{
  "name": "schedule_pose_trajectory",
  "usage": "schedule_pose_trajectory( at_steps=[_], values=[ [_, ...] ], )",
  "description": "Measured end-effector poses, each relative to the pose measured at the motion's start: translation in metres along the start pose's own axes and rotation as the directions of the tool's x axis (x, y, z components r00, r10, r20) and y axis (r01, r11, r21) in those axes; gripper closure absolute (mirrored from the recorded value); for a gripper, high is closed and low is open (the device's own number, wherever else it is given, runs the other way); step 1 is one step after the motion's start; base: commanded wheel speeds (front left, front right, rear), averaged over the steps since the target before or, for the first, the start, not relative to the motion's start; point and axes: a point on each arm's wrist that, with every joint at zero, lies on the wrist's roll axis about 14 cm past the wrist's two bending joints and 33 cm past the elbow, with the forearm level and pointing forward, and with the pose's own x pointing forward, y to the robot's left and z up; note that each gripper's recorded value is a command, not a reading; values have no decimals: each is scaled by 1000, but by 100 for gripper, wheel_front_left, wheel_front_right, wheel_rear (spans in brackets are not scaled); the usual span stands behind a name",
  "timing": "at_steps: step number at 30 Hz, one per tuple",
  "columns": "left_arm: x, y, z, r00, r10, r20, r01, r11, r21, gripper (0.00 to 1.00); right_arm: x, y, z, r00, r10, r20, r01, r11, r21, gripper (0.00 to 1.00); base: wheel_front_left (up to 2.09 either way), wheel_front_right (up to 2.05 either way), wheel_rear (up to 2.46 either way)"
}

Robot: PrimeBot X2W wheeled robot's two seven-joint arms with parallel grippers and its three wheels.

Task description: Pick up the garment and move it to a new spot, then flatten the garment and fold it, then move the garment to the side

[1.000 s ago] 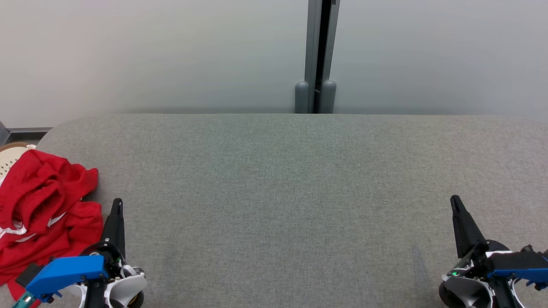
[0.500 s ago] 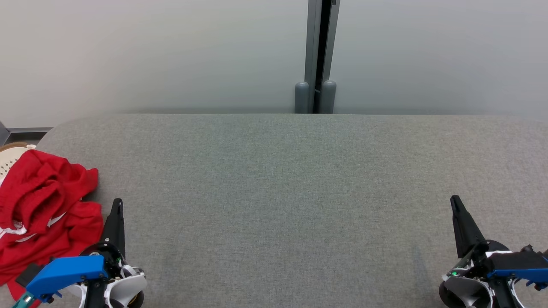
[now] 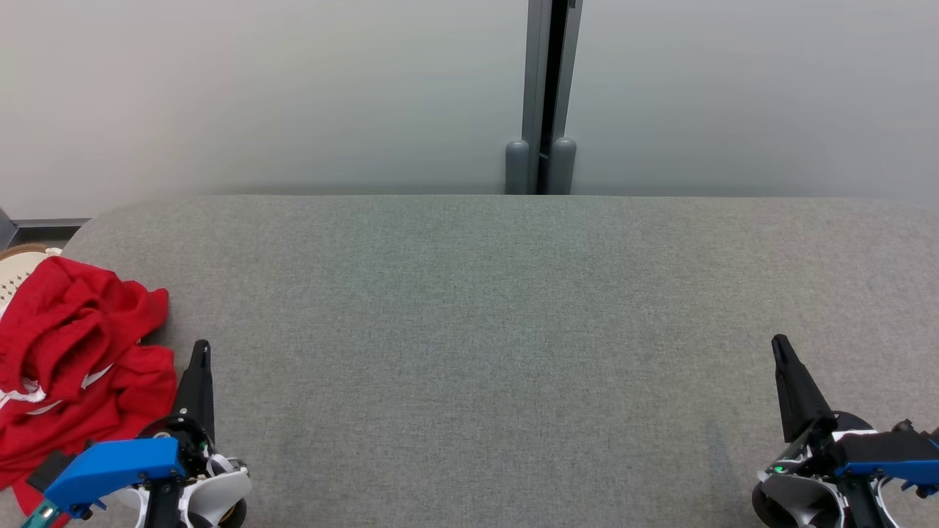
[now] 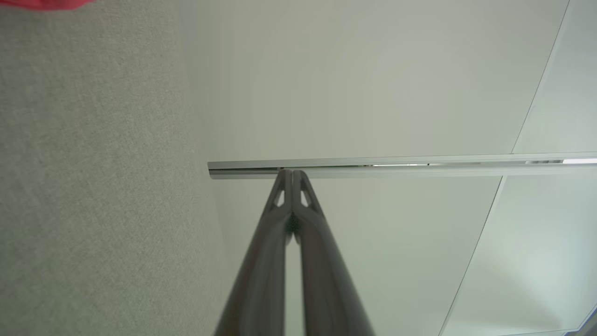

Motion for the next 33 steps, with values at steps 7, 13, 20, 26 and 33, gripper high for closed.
schedule_pose_trajectory(
  at_steps=[7, 13, 20, 26, 33],
  values=[
    [0, 0, 0, 1000, 0, 0, 0, 1000, 0, 100, 0, 0, 0, 1000, 0, 0, 0, 1000, 0, 100, 0, 0, 0],
    [0, 0, 0, 1000, 0, 0, 0, 1000, 0, 100, 0, 0, 0, 1000, 0, 0, 0, 1000, 0, 100, 0, 0, 0],
    [0, 0, 0, 1000, 0, 0, 0, 1000, 0, 100, 0, 0, 0, 1000, 0, 0, 0, 1000, 0, 100, 0, 0, 0],
    [-13, 29, 0, 996, 86, 7, -86, 996, -9, 0, -8, -22, -2, 998, -64, 0, 64, 998, 12, 0, 0, 0, 0],
    [-13, 33, -2, 994, 106, 9, -106, 991, 79, 0, -9, -28, -6, 996, -90, -4, 89, 993, -73, 0, 0, 0, 0]
  ],
)
